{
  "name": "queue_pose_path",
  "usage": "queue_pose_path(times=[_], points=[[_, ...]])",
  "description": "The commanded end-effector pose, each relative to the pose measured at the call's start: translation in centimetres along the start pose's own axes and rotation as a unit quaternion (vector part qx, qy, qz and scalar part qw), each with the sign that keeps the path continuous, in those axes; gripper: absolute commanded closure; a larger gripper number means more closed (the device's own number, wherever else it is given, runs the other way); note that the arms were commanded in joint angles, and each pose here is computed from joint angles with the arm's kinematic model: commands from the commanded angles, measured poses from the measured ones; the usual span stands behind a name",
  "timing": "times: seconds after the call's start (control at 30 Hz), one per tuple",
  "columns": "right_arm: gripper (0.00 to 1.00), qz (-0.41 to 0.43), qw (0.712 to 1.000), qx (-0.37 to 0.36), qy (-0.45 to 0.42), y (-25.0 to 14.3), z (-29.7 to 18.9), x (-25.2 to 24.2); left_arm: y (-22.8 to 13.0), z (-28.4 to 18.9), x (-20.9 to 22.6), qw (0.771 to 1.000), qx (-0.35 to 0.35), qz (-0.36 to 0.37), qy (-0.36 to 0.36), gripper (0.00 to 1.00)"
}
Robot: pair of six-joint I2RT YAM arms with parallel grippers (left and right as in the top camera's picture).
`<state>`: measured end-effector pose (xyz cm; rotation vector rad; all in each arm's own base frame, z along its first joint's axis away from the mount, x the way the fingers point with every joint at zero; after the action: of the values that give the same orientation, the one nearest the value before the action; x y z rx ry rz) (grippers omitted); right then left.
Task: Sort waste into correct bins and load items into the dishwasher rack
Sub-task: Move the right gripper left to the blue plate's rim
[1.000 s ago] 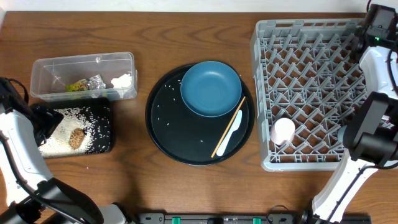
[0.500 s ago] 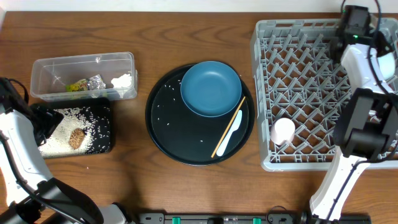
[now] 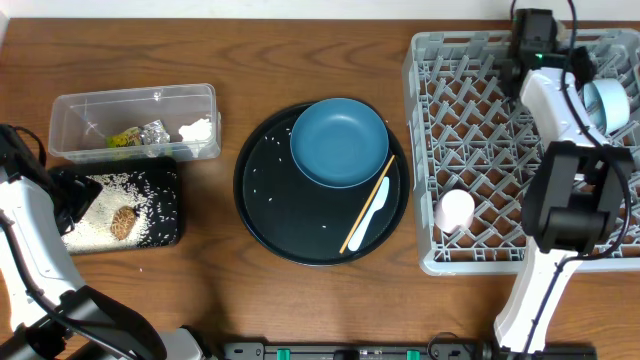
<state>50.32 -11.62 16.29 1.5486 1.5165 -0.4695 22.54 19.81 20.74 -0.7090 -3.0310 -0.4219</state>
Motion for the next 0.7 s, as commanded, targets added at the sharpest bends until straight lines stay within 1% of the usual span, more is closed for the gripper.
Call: queue_pose_path(times=[0.0, 0.1, 0.13, 0.2, 0.27, 0.3, 0.37, 0.43, 0.5, 0.53, 0.57, 0.67], points=[[0.24, 0.083, 0.994, -0.049, 0.051, 1.2, -3.9, -3.1, 0.1, -0.2, 0.3, 1.0, -0.005, -0.005, 0.009, 0.02], [0.26, 0.123, 0.982, -0.069, 0.123, 1.1, -6.5, -4.8, 0.1, -0.2, 0.3, 1.0, -0.005, -0.005, 0.009, 0.02], [0.26, 0.123, 0.976, -0.08, 0.16, 1.0, -7.7, -5.1, 0.1, -0.2, 0.3, 1.0, -0.005, -0.005, 0.009, 0.02], [0.31, 0.132, 0.956, -0.103, 0.242, 1.0, -10.2, -5.6, 0.1, -0.2, 0.3, 1.0, -0.006, -0.005, 0.009, 0.02], [0.39, 0.154, 0.92, -0.122, 0.338, 0.8, -13.4, -5.6, 0.1, -0.2, 0.3, 1.0, -0.005, -0.005, 0.009, 0.02], [0.4, 0.163, 0.899, -0.127, 0.388, 0.7, -15.0, -5.4, 0.1, -0.2, 0.3, 1.0, -0.005, -0.005, 0.009, 0.02], [0.41, 0.166, 0.847, -0.131, 0.488, 0.5, -18.3, -4.7, 0.1, -0.2, 0.3, 1.0, -0.006, -0.005, 0.009, 0.02], [0.44, 0.154, 0.794, -0.124, 0.574, 0.2, -21.2, -3.5, 0.1, -0.2, 0.3, 1.0, -0.006, -0.005, 0.009, 0.02], [0.45, 0.137, 0.756, -0.11, 0.631, -0.1, -23.4, -1.9, 0.1, -0.2, 0.3, 1.0, -0.006, -0.005, 0.009, 0.02], [0.47, 0.126, 0.748, -0.099, 0.645, -0.2, -24.2, -0.8, 0.1, -0.2, 0.3, 1.0, -0.006, -0.005, 0.009, 0.02], [0.49, 0.116, 0.747, -0.087, 0.649, -0.4, -24.8, 0.3, 0.1, -0.2, 0.3, 1.0, -0.005, -0.005, 0.009, 0.02], [0.5, 0.08, 0.752, -0.072, 0.65, -0.7, -26.3, 3.7, 0.1, -0.2, 0.3, 1.0, -0.006, -0.005, 0.009, 0.02]])
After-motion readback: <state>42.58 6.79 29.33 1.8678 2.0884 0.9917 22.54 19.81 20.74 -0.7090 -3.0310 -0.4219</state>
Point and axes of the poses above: each gripper's point midway between its finger pads, its own z axis out along the fingers, its own x axis along the line the jaws close on, y = z × x, the point moved 7 cm from there along -z, back along the fingers, and after that the axes turned 2 degrees about z, right-handed, at the moved point
